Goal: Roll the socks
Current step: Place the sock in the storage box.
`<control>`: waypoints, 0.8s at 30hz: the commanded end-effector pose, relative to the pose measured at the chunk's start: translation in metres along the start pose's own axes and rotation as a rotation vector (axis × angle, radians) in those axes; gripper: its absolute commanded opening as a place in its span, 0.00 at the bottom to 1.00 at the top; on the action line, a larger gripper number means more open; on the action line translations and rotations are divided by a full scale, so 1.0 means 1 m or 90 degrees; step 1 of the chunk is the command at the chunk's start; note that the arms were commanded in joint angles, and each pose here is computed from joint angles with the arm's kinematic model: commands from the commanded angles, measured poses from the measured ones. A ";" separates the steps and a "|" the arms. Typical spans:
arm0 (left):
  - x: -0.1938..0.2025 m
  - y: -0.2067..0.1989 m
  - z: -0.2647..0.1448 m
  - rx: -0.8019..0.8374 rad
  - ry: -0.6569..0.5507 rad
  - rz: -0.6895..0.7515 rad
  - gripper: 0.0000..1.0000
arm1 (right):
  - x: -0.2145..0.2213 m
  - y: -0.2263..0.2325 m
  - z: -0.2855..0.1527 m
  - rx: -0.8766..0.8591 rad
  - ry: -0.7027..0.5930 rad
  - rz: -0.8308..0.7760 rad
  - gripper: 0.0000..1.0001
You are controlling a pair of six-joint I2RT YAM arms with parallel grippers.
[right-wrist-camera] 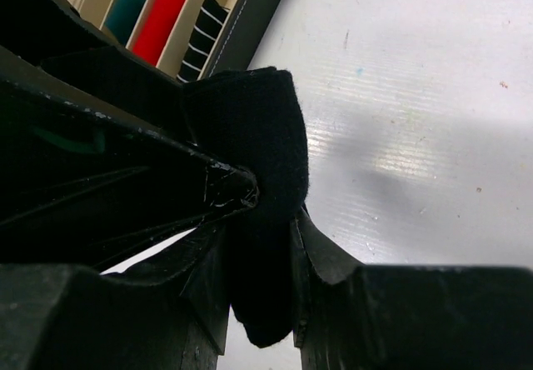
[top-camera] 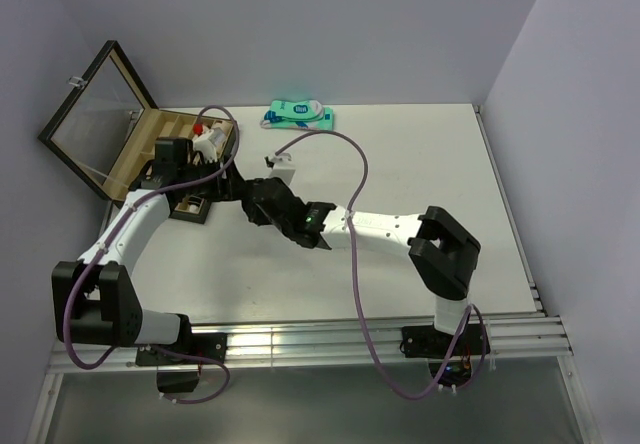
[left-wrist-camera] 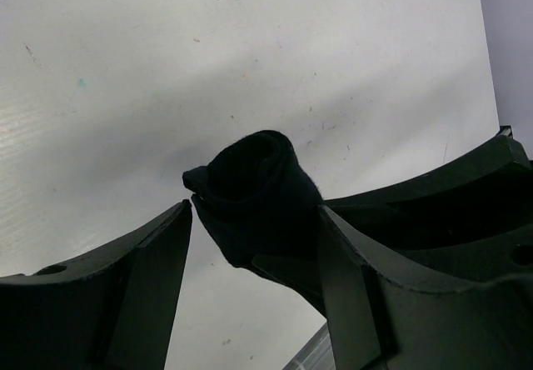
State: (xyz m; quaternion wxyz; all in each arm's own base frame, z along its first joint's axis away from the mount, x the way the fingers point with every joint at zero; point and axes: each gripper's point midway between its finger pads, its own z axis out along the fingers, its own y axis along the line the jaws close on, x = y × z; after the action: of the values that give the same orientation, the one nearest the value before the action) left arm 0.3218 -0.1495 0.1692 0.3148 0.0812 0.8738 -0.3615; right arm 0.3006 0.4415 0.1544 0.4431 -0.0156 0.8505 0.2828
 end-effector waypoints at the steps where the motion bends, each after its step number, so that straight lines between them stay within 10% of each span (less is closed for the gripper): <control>1: -0.013 -0.011 -0.002 0.021 -0.017 0.010 0.66 | -0.033 0.029 -0.002 -0.031 -0.058 0.003 0.00; 24: -0.014 -0.002 0.010 0.018 -0.005 -0.022 0.45 | -0.022 0.058 -0.009 -0.079 -0.060 -0.045 0.00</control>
State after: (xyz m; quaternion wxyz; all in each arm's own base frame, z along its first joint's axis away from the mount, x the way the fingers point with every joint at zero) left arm 0.3245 -0.1536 0.1630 0.2910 0.0626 0.8768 -0.3776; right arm 0.2947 0.4520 0.1514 0.4595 -0.0617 0.8481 0.2563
